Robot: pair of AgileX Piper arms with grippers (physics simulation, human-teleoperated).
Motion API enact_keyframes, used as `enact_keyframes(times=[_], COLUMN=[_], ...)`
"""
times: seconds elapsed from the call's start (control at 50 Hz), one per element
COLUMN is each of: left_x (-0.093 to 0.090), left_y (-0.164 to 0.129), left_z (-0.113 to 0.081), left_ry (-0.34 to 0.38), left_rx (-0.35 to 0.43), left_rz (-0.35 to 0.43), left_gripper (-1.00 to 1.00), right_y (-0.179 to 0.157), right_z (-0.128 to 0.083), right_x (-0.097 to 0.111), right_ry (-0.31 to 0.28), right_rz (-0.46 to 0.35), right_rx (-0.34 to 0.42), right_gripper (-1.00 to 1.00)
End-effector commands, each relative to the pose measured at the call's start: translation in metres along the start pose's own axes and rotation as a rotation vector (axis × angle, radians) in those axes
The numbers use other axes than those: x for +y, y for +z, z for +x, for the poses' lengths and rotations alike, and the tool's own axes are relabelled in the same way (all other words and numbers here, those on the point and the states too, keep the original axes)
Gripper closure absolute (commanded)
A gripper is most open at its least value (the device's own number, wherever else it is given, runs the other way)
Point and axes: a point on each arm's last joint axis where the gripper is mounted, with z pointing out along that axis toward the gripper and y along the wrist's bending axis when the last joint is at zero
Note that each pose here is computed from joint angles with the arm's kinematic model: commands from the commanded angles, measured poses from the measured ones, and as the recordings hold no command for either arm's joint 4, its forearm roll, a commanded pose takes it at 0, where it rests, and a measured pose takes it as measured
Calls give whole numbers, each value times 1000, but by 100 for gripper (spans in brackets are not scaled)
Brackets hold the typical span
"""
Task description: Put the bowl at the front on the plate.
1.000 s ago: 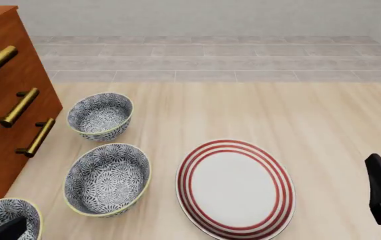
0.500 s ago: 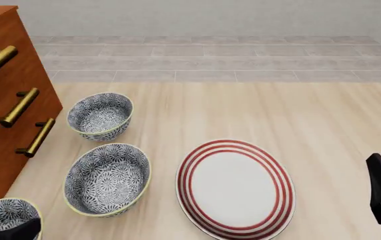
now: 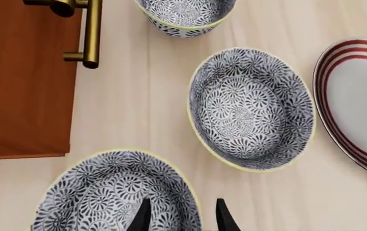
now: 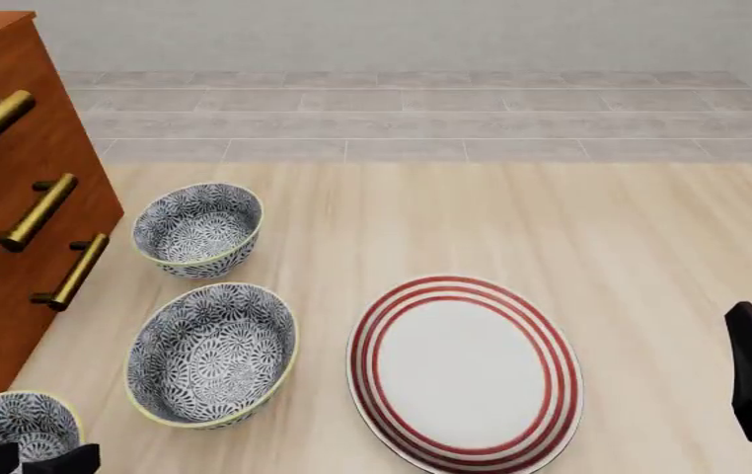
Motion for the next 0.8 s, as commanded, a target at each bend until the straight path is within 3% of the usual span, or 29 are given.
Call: enact_keyframes(times=[0.02, 0.42, 0.8], left_x=[2, 2, 4], left_y=[7, 14, 29], left_z=[9, 9, 24], left_ry=[-8, -15, -71], left_rx=[31, 47, 112], left_rz=[-11, -12, -31], left_gripper=[-100, -100, -100], right_y=[0, 0, 0], right_z=[0, 0, 0], right_x=[0, 0, 0], right_ry=[2, 2, -2], right_rz=[1, 1, 3], right_rx=[-1, 0, -1], right_gripper=[-100, -100, -100])
